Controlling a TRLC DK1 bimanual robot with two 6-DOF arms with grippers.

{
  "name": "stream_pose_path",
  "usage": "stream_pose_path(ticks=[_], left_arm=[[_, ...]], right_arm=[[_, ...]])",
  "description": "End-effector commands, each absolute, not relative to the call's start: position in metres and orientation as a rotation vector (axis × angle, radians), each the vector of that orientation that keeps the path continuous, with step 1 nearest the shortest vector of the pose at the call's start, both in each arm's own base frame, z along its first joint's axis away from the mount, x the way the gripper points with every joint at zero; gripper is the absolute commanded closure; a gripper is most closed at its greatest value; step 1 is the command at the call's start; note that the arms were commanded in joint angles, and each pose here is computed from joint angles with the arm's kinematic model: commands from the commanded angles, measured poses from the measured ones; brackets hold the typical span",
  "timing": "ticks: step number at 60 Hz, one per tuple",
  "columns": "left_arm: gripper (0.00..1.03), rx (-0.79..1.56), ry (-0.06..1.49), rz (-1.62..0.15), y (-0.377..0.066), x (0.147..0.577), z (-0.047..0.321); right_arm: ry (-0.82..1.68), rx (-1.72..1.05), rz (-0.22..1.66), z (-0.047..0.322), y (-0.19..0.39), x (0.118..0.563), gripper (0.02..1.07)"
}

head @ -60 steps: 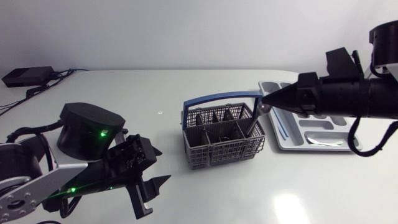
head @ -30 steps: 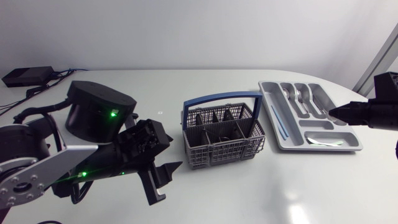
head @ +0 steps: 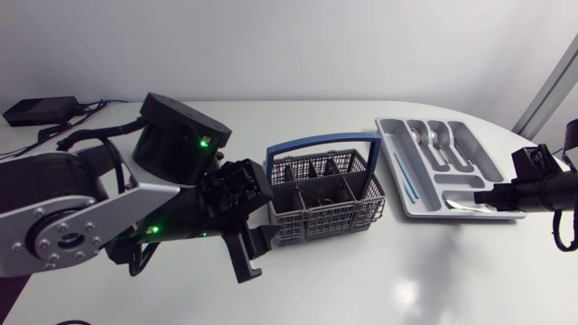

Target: Unload the cutlery basket into the drawer organizer.

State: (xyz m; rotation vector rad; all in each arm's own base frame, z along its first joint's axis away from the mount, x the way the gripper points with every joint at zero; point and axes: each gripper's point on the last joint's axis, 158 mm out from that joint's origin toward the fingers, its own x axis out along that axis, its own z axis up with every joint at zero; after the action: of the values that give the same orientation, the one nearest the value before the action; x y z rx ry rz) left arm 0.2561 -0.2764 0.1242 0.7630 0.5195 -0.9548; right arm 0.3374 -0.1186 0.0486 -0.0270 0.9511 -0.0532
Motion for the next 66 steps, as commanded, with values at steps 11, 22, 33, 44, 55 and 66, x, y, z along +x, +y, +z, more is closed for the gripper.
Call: stream_pose_path(ticks=[11,22,33,44,55,66], left_arm=[[0.32,0.794,0.515,-0.958,-0.286,0.258,0.127],[0.32,0.799,0.507,-0.961,-0.291,0.258,0.131],[0.32,0.805,0.513,-0.965,-0.290,0.255,0.128],[0.32,0.825,0.503,-0.964,-0.288,0.257,0.130],[0.32,0.948,0.431,-0.971,-0.301,0.269,0.138],[0.33,1.126,0.319,-1.000,-0.317,0.275,0.138]], right_arm=[[0.979,0.007,-0.165,0.033,-0.143,0.349,1.01],[0.988,0.020,-0.183,0.018,-0.131,0.368,0.92],[0.963,0.070,-0.176,0.024,-0.108,0.389,0.33],[0.910,0.098,-0.134,0.044,-0.104,0.381,0.07],[0.846,0.059,0.106,0.057,-0.060,0.355,0.07],[0.874,-0.015,0.282,0.056,-0.020,0.330,0.07]])
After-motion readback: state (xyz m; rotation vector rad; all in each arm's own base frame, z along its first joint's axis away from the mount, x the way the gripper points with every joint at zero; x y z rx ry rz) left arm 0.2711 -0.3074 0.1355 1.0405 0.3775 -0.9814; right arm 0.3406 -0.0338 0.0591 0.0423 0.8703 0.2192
